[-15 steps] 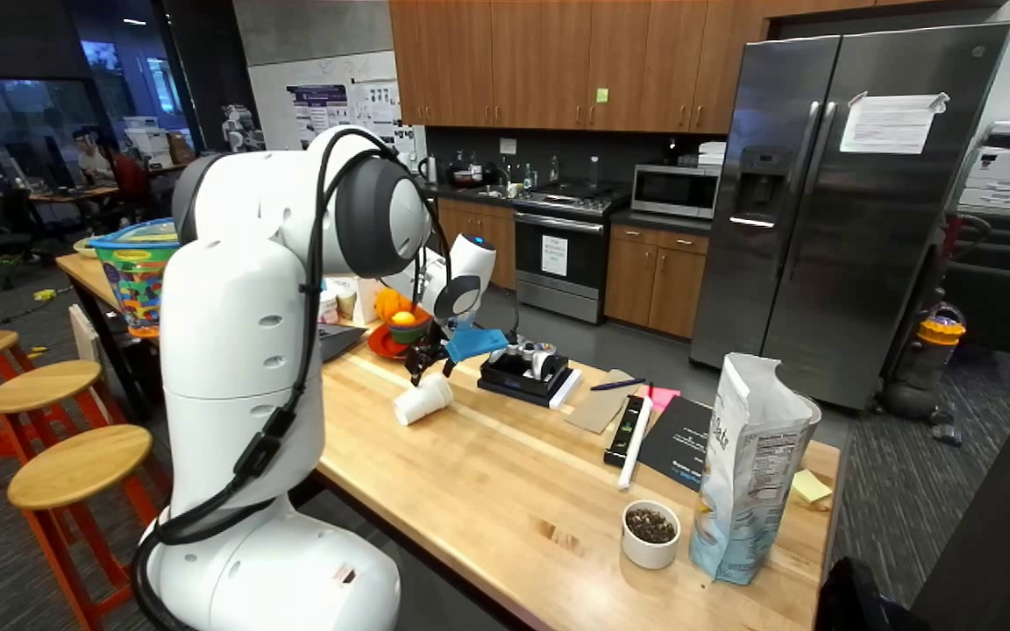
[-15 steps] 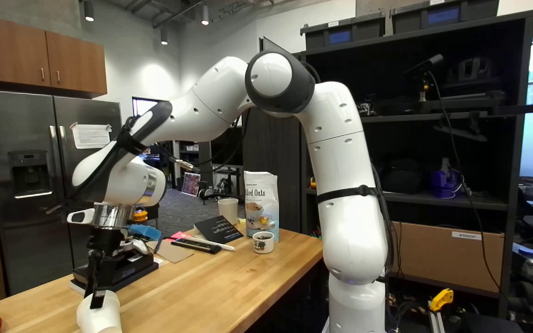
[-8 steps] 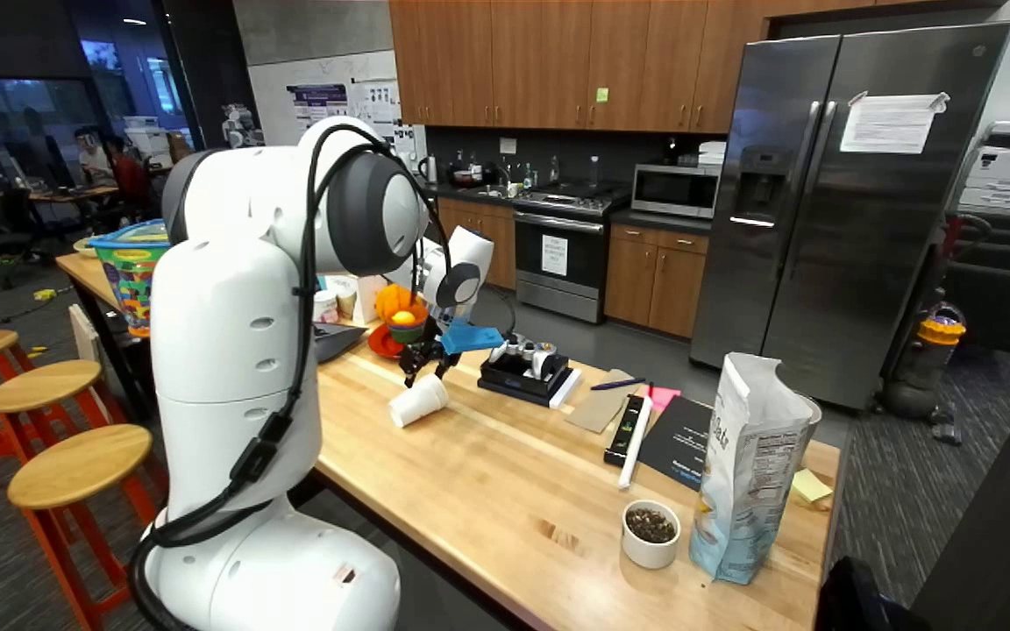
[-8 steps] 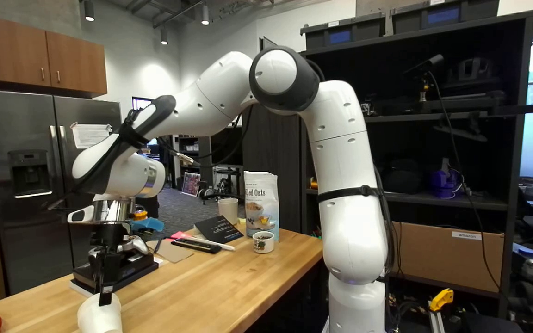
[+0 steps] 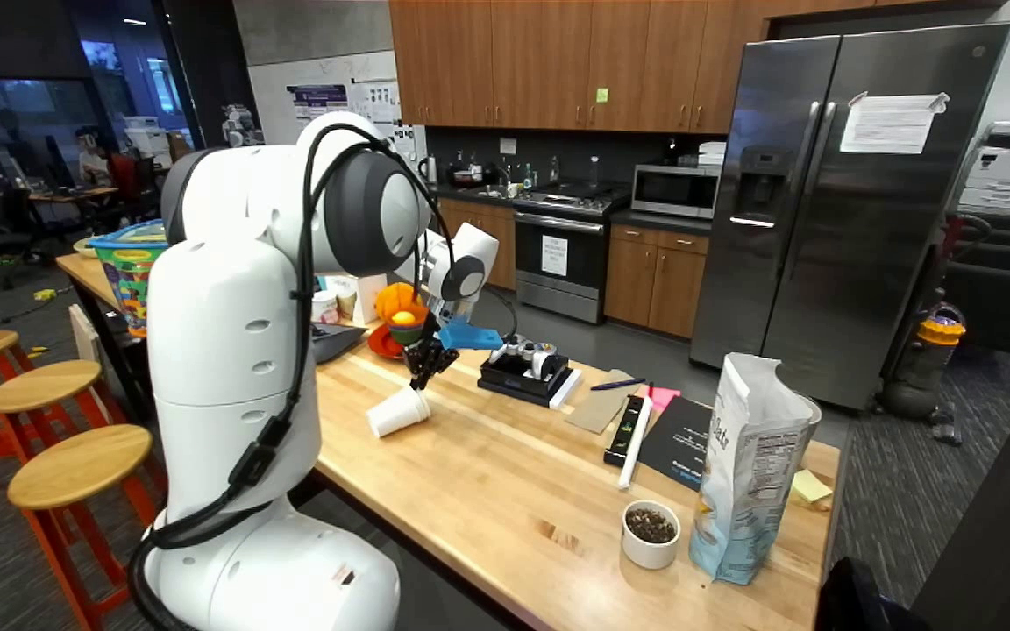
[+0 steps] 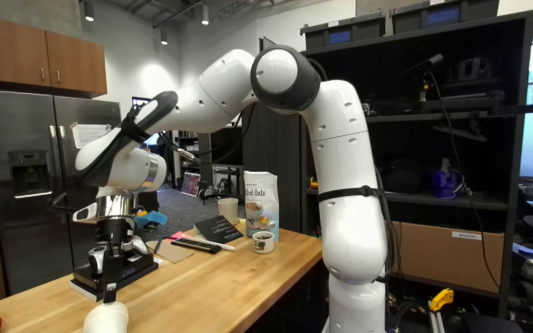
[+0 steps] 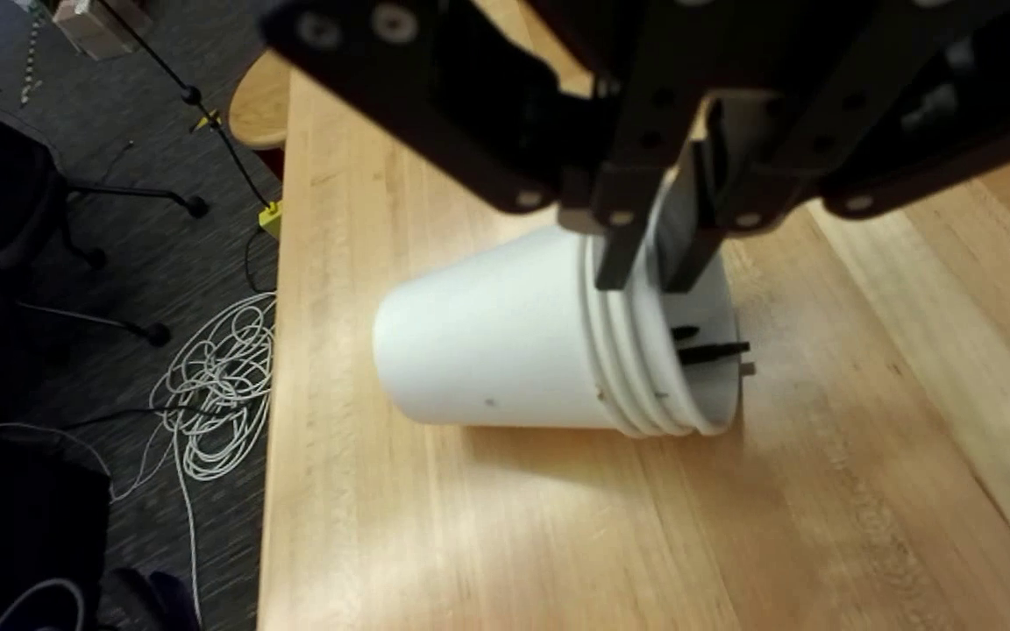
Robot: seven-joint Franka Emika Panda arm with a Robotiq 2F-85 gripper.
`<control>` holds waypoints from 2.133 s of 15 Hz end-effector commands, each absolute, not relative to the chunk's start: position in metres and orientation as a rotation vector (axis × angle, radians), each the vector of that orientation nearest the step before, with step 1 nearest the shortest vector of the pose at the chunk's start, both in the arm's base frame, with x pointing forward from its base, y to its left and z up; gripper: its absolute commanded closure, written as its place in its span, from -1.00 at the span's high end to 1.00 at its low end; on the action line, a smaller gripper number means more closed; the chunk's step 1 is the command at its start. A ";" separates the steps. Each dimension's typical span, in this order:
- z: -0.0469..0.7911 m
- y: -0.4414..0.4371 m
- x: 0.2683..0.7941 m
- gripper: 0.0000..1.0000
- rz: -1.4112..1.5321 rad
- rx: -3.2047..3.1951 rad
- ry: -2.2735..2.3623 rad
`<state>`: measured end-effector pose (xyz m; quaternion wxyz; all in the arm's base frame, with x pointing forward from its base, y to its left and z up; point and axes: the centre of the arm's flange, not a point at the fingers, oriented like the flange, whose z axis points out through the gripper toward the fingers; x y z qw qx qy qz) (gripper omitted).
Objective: Move the cups to the left
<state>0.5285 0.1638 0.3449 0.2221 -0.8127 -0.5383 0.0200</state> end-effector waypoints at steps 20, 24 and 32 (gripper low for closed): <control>0.370 0.143 0.526 1.00 -0.147 -2.366 -1.618; 0.355 0.144 0.528 1.00 -0.182 -2.302 -1.602; 0.320 0.143 0.524 1.00 -0.172 -2.166 -1.542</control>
